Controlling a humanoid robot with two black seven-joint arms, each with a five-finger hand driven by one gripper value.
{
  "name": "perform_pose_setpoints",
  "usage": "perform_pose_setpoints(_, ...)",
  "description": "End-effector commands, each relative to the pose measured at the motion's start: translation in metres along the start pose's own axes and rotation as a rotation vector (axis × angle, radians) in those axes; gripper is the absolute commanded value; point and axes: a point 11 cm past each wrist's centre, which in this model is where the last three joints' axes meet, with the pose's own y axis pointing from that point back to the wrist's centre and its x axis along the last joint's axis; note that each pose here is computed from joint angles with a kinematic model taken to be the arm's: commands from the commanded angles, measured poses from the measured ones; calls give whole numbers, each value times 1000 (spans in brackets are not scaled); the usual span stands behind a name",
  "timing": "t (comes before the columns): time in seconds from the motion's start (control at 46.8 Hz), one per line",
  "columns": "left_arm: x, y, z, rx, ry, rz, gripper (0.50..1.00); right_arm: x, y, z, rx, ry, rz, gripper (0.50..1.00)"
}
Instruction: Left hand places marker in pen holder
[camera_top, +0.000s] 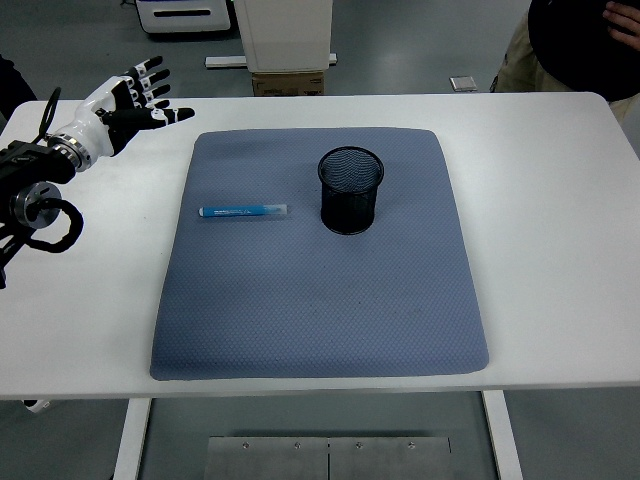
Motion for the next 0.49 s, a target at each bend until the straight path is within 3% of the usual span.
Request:
perform_pose_setpoints(0.0, -7, -3, 6, 21, -76, -37, 1000, 0, 0, 1, -1, 0, -1, 1000)
perform_pose_setpoints(0.15, -12, 2, -1, 111, -226, -109, 1000, 0, 0, 0, 0, 0, -2, 1000)
perform_pose_setpoints(0.47, -13, 8, -3, 212, -424, -185, 1000, 0, 0, 1, -1, 0, -1, 1000)
